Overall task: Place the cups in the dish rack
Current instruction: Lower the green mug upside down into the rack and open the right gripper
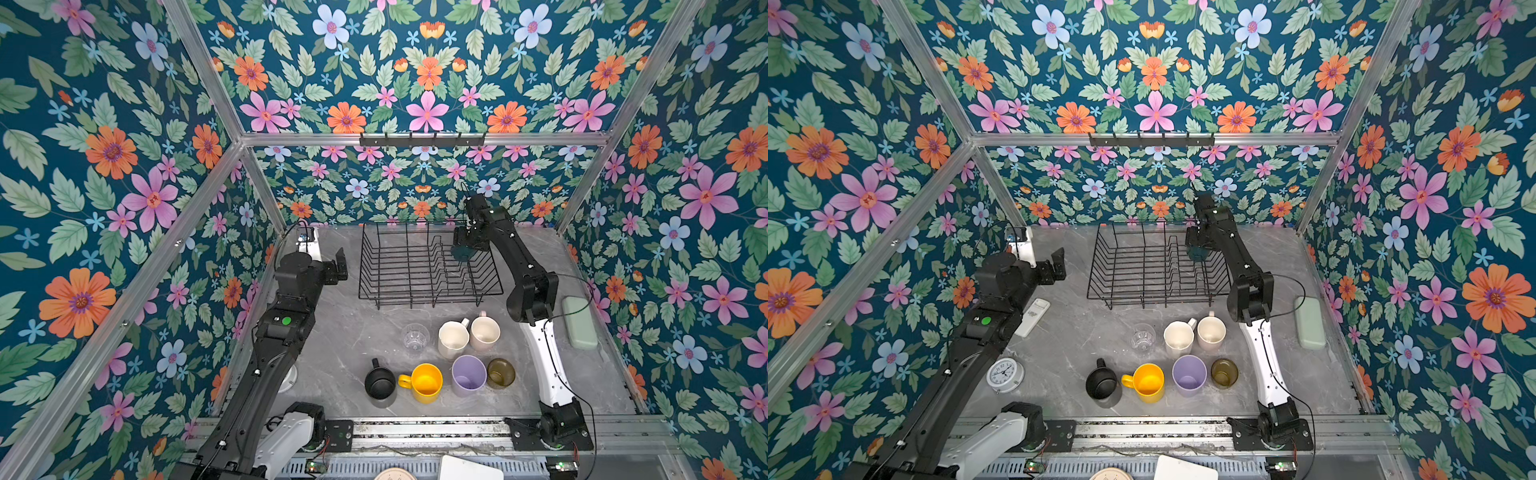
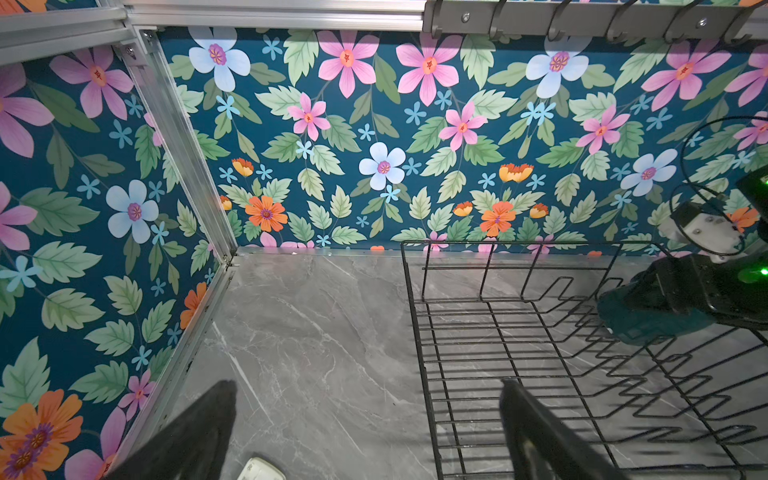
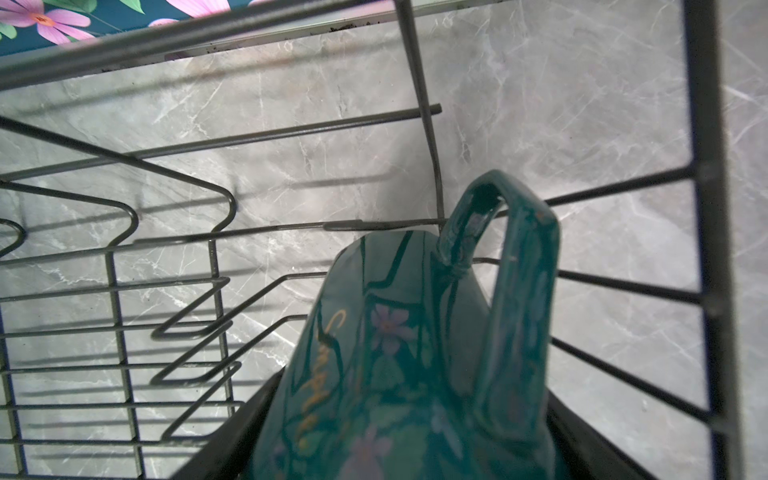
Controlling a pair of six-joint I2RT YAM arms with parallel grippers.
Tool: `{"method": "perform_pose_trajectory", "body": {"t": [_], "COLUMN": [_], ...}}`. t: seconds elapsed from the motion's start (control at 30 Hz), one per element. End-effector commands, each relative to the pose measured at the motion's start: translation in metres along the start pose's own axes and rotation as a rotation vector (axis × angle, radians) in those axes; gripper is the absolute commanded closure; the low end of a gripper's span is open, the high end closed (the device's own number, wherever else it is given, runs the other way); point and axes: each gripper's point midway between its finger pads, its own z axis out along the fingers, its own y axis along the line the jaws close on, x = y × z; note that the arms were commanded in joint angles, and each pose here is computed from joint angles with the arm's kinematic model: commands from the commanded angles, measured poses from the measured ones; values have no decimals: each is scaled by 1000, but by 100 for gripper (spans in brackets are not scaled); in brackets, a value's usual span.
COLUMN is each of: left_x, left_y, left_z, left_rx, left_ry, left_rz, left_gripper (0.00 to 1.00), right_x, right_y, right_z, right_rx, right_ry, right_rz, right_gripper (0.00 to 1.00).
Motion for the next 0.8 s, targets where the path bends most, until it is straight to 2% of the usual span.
{"method": "perform_pose_trajectory", "body": {"t": [0.0,0.23,0.4,0.53,0.77], "left_x": [-2,-2,-1,0,0], "left_y": [0,-1,-2,-2,-1], "left_z": [0,0,1,1,1], "left_rx": [3,5,9,8,7], "left_ry": [-2,0,4,6,7], "left_rz": [6,6,7,7,7], "left_gripper": [0,0,0,0,0], "right_x": [1,5,5,3,1], "right_y": [-1,-1,-1,2,2], "right_z": [1,4,4,2,1], "right_rx": [10,6,8,-4,-11], "right_ry": [1,20,18,11,2], "right_rz": [-16,-35,-47,-52,-50], "right_gripper": [51,31,27,18,13]}}
